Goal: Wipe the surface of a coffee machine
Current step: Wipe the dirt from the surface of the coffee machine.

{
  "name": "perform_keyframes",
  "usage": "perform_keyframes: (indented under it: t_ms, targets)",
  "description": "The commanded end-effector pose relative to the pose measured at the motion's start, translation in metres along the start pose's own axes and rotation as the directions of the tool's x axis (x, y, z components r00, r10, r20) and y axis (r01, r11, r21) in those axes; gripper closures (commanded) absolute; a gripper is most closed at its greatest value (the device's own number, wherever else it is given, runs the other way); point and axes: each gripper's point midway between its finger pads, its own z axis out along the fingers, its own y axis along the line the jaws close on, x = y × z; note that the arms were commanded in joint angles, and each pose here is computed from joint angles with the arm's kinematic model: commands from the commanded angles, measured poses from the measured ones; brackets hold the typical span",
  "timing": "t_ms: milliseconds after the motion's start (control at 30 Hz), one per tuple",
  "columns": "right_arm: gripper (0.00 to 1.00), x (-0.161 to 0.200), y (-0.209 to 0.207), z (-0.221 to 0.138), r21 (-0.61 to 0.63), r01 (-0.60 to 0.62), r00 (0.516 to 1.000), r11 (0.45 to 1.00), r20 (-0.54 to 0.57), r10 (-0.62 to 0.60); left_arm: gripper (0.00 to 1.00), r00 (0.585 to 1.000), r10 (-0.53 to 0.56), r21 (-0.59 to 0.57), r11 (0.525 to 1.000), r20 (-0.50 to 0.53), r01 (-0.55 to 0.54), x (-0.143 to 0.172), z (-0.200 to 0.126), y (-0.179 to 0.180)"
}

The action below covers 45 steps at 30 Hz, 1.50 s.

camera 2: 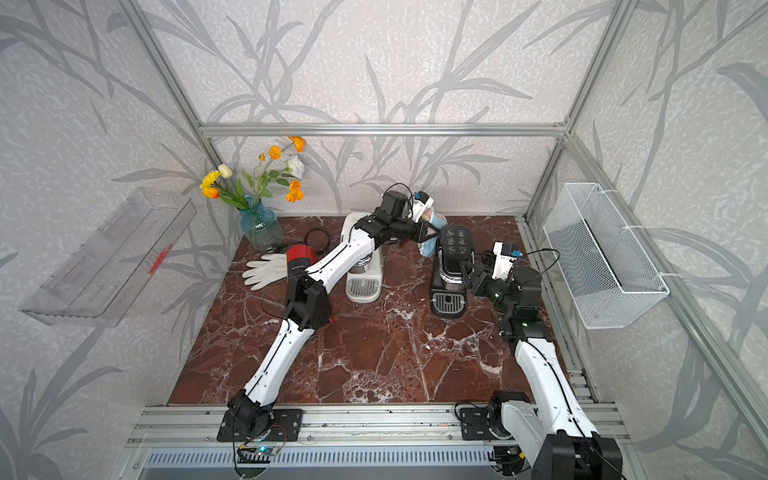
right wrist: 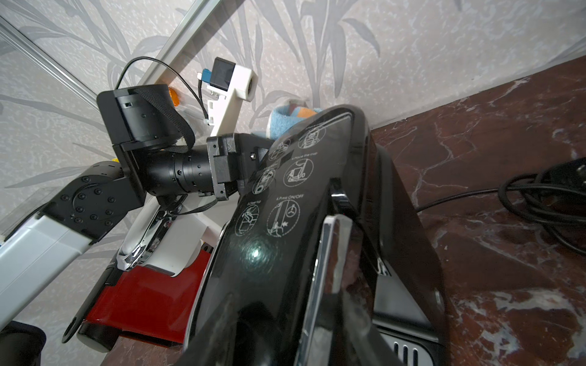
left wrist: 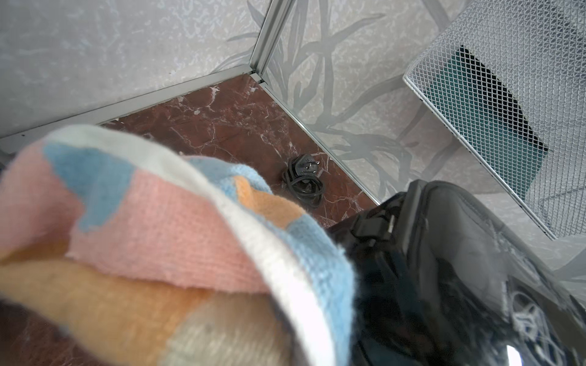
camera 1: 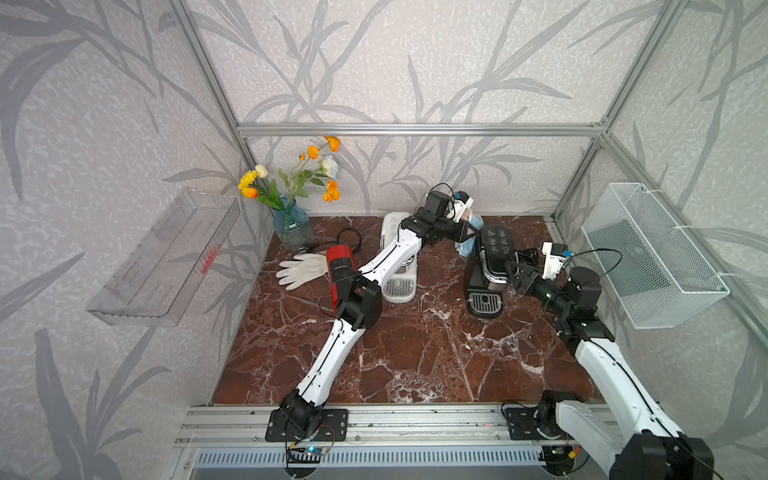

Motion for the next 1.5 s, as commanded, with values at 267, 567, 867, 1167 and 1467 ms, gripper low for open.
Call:
perform_keyframes:
  t_ms: [267,567,867,1167,1467]
  targets:
    - [0.49,0.02,-0.014,0.002,0.068,-0.012,0.994,0.998,-0.11,0.019,0.99,0.994,0.089,0.221,0.973,-0.069,-0.072,0.022,0.006,-0.086]
    - [0.48,0.017,-0.036,-0.001,0.194,-0.028,0.992,0.981,-0.113,0.051,0.99,0.989,0.13,0.236,0.966,-0.076,-0.109,0.03,-0.006,-0.119]
    - [0.37,0.01,-0.036,0.001,0.19,-0.04,0.99,0.981,-0.123,0.064,0.99,0.985,0.156,0.257,0.957,-0.07,-0.133,0.033,-0.015,-0.15]
    - [0.34,-0.013,-0.039,0.008,0.216,-0.054,0.991,0.975,-0.106,0.079,0.99,0.984,0.17,0.194,0.968,-0.058,-0.156,0.035,-0.036,-0.151]
    - [0.34,0.002,-0.04,0.016,0.175,-0.097,0.981,0.98,-0.149,0.124,0.98,0.992,0.128,0.207,0.97,-0.007,-0.123,0.031,-0.064,-0.168]
